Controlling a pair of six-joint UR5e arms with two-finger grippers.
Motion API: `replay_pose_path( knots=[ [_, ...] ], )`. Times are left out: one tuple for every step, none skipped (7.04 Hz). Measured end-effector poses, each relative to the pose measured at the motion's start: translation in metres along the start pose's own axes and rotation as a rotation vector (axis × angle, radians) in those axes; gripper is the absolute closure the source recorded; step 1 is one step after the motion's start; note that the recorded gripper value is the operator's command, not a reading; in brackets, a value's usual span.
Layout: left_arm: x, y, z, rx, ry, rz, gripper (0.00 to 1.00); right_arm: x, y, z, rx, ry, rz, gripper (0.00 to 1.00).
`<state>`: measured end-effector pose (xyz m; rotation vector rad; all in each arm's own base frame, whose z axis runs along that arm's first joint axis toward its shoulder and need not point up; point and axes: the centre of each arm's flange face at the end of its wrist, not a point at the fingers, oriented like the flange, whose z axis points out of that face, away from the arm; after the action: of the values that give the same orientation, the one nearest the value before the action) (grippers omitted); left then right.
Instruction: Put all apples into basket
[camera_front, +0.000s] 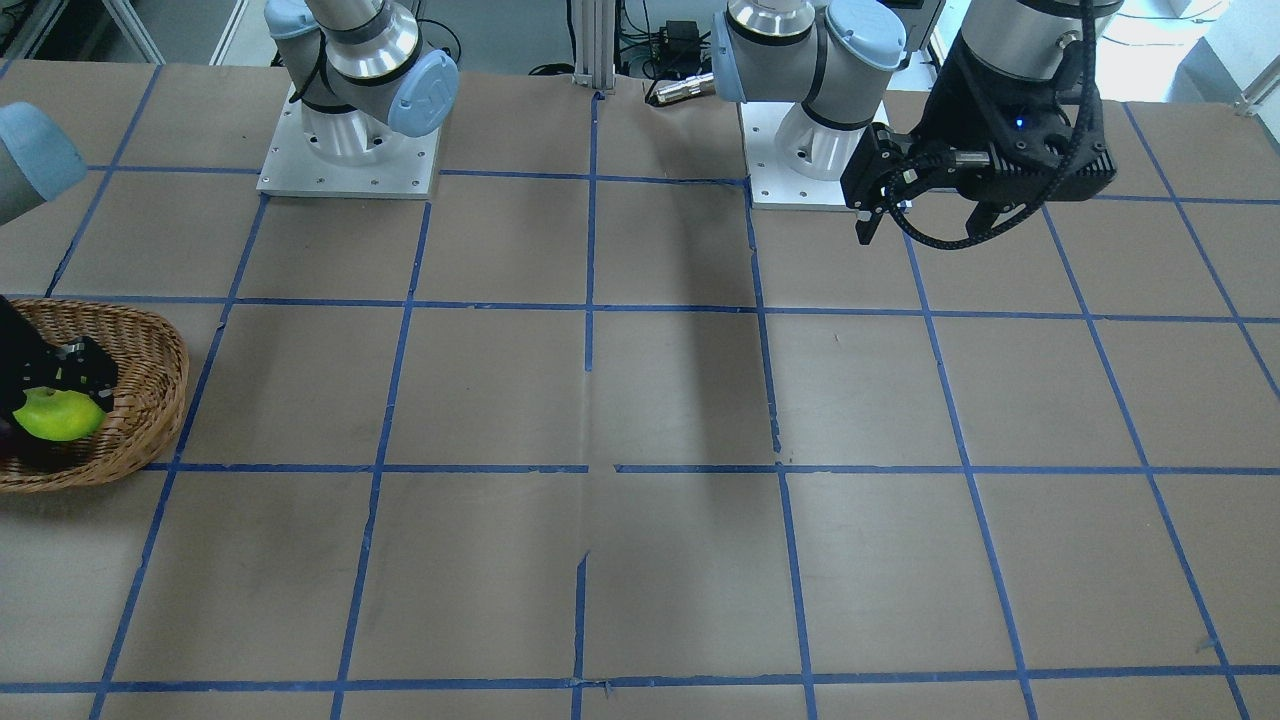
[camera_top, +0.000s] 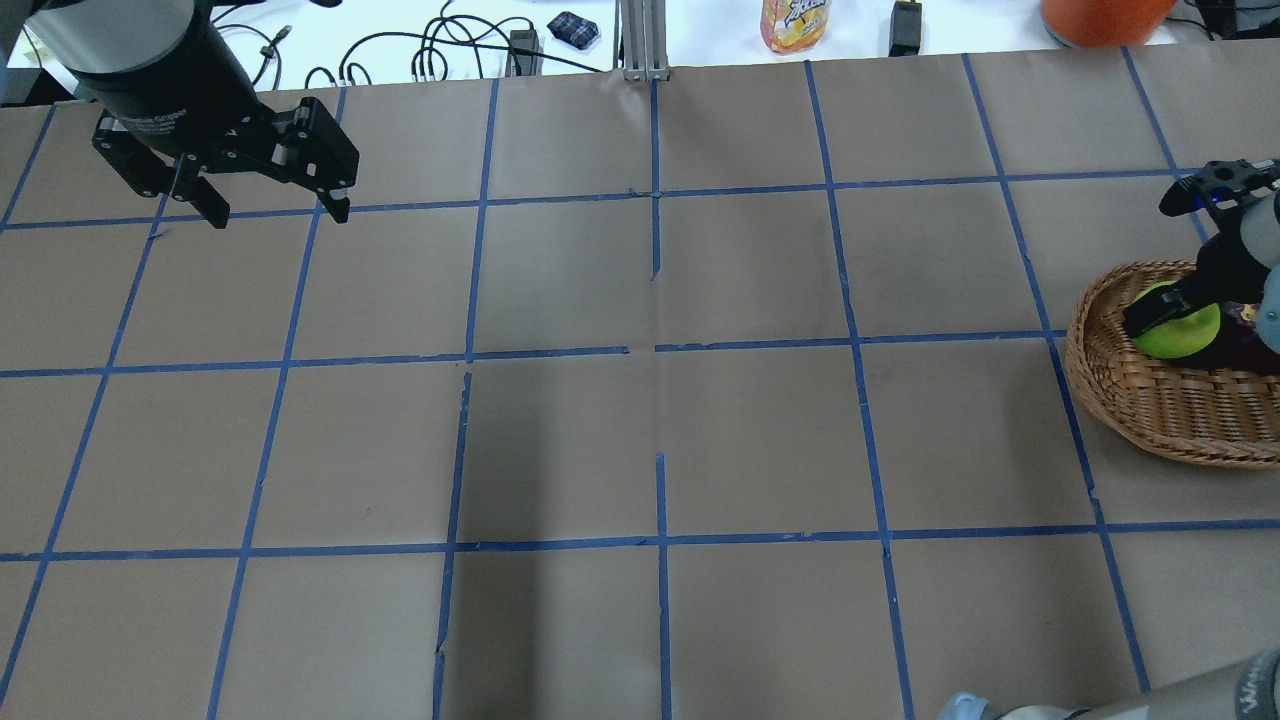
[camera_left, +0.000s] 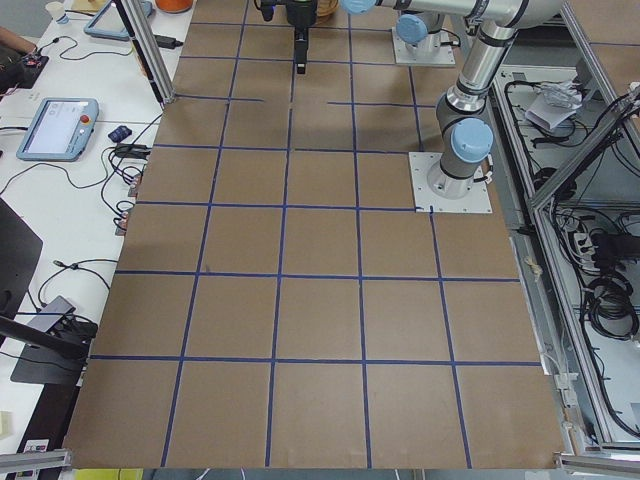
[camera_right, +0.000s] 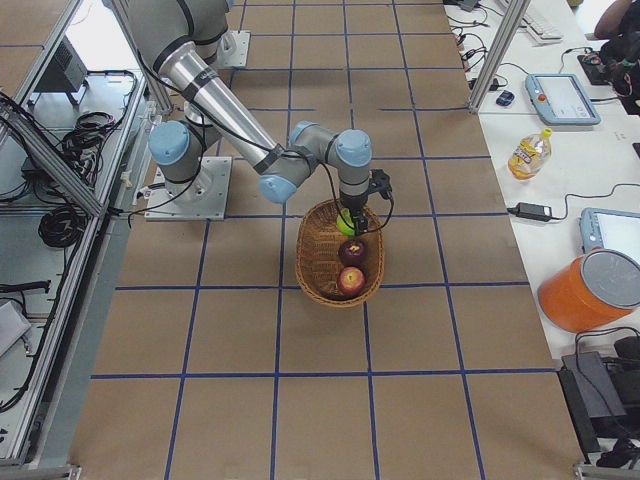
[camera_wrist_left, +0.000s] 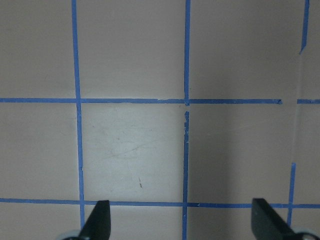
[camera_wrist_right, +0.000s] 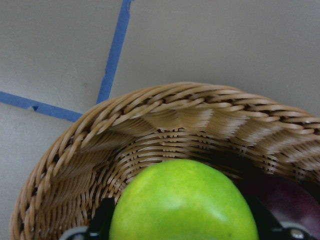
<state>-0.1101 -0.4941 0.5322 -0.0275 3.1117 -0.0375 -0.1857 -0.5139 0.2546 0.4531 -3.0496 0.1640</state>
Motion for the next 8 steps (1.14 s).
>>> replay_pose_path(
  knots=[
    [0.000, 0.000, 0.000, 0.000, 0.000, 0.000, 0.00, -0.004, -0.003, -0.012, 0.024, -0.008, 0.011, 0.00],
    [-0.001, 0.000, 0.000, 0.001, -0.001, -0.001, 0.00, -0.011, -0.006, -0.031, 0.031, -0.029, 0.039, 0.00],
    [-0.001, 0.000, -0.001, 0.001, -0.001, -0.001, 0.00, -0.025, -0.016, -0.059, 0.026, -0.049, 0.066, 0.00],
    [-0.001, 0.000, -0.001, 0.001, -0.001, -0.001, 0.00, -0.046, -0.032, -0.093, 0.012, -0.067, 0.090, 0.00],
    [-0.001, 0.000, -0.001, 0.002, -0.001, -0.002, 0.00, -0.073, -0.051, -0.135, -0.015, -0.091, 0.119, 0.00],
    [-0.001, 0.000, 0.000, 0.001, -0.001, -0.002, 0.00, -0.100, -0.067, -0.178, -0.046, -0.113, 0.160, 0.00],
    [-0.001, 0.000, 0.000, 0.000, -0.001, -0.002, 0.00, -0.131, -0.081, -0.215, -0.076, -0.127, 0.218, 0.00],
    [-0.001, 0.000, 0.001, 0.000, -0.001, -0.002, 0.00, -0.170, -0.095, -0.246, -0.100, -0.126, 0.279, 0.00]
  ],
)
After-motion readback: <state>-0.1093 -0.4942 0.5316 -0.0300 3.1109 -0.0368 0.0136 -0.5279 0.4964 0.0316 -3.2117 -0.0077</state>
